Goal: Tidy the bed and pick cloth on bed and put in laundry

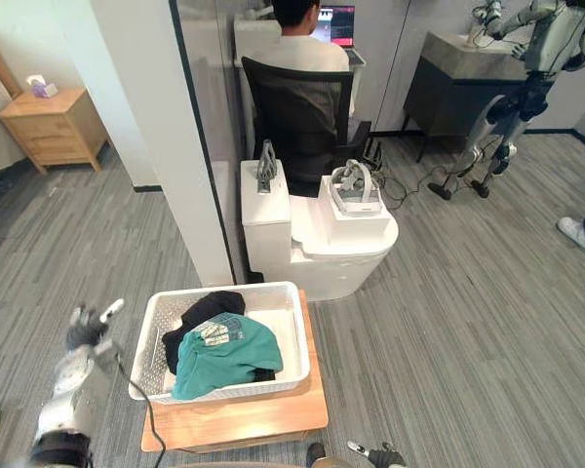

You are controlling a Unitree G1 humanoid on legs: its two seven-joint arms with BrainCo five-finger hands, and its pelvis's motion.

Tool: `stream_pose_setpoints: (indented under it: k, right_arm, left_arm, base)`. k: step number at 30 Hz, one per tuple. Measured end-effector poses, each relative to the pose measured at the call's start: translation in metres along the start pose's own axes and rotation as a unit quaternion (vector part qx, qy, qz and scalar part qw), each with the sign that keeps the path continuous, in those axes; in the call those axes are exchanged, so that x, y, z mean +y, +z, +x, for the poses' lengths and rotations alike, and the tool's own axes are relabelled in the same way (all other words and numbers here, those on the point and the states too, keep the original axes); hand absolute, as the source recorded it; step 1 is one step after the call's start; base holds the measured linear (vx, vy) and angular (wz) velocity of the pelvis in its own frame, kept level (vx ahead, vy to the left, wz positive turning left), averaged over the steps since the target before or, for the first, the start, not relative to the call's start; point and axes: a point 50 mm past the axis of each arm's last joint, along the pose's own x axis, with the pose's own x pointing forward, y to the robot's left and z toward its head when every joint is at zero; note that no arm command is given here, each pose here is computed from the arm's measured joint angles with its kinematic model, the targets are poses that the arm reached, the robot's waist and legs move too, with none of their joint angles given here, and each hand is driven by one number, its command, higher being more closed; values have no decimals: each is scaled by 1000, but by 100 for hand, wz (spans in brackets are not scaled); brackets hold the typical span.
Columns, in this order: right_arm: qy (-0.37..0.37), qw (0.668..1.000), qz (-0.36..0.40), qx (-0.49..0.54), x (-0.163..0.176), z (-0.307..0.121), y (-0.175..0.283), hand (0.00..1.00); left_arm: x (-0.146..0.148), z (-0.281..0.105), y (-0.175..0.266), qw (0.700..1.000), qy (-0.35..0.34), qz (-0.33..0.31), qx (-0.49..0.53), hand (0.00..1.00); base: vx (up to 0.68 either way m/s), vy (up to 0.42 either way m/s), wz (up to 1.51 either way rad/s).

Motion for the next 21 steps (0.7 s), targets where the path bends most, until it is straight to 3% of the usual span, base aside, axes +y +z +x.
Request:
stream_pose_setpoints:
  k: [3, 7, 9, 13, 21]
  right_arm:
    - [2, 999, 37, -3, 5, 0, 2, 0]
    - [8, 997, 76, 1, 11, 1, 4, 0]
    - [11, 996, 92, -2, 15, 1, 8, 0]
    - [4, 993, 116, 0, 11, 1, 6, 0]
    - [3, 990, 136, 37, 12, 0, -6, 0]
  left_arm:
    - [42, -17, -67, 990, 81, -6, 115, 0]
    - [73, -57, -142, 956, 132, 1, 263, 0]
    - [79, -69, -159, 943, 141, 16, 300, 0]
    - [71, -86, -182, 924, 59, 92, 367, 0]
    - [54, -81, -183, 898, -57, 181, 396, 0]
  base:
    - [13, -13, 6]
    - [-22, -19, 3]
    - [-64, -42, 2]
    - [-67, -49, -3]
    - [-25, -29, -2]
